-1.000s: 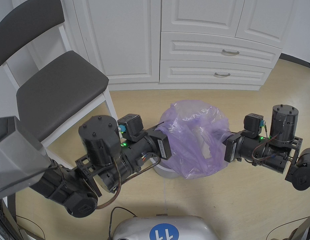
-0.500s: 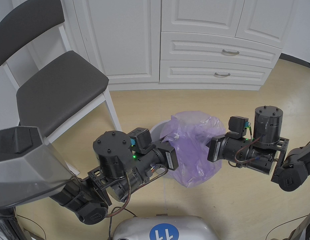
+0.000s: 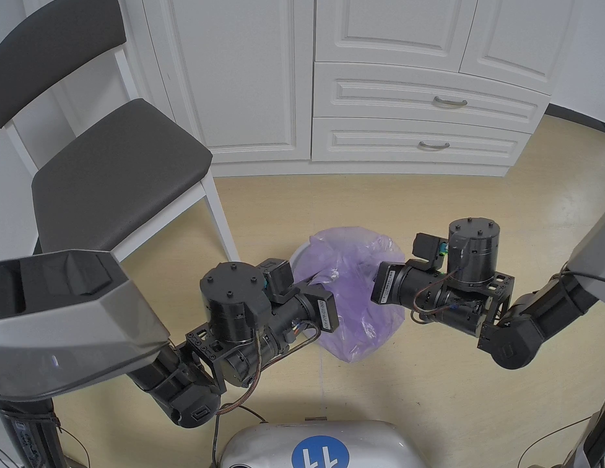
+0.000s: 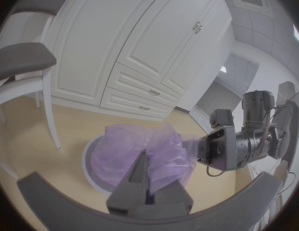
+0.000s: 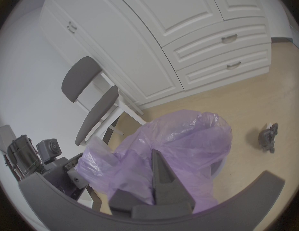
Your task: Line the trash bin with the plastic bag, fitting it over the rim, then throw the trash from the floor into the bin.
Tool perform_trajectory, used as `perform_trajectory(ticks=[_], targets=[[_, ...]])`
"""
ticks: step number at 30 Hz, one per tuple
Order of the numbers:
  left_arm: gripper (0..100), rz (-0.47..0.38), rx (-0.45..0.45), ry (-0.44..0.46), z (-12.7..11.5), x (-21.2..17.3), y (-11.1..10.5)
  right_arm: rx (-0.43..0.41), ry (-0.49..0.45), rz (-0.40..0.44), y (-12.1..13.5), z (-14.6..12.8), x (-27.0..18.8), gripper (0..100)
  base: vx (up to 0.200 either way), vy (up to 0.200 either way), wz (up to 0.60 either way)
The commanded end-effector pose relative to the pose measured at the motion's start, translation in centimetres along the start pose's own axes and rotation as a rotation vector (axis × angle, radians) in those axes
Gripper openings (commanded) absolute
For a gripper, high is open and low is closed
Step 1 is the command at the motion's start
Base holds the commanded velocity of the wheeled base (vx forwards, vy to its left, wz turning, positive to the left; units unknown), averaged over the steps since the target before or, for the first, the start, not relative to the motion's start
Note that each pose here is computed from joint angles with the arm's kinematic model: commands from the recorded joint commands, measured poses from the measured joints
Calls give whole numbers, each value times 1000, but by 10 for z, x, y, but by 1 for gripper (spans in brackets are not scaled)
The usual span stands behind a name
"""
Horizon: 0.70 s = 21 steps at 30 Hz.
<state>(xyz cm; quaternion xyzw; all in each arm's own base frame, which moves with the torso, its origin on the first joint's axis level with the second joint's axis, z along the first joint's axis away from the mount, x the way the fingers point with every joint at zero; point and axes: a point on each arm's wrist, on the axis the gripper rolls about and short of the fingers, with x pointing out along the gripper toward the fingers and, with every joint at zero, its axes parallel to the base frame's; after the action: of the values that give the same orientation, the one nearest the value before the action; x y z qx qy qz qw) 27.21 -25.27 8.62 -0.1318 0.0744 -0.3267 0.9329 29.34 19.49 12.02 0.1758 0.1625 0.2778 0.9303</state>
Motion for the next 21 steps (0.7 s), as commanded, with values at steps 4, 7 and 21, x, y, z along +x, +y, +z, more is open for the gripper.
perform_trajectory(ticks=[4, 7, 21], targets=[[0, 61, -22, 38, -25, 21, 27, 52, 37, -51, -25, -22, 30, 0, 0, 0, 0], [0, 80, -64, 29, -27, 29, 36, 57, 35, -62, -31, -23, 34, 0, 0, 0, 0], [0, 148, -184, -54, -20, 50, 74, 283, 1, -68, -46, -27, 68, 0, 0, 0, 0]])
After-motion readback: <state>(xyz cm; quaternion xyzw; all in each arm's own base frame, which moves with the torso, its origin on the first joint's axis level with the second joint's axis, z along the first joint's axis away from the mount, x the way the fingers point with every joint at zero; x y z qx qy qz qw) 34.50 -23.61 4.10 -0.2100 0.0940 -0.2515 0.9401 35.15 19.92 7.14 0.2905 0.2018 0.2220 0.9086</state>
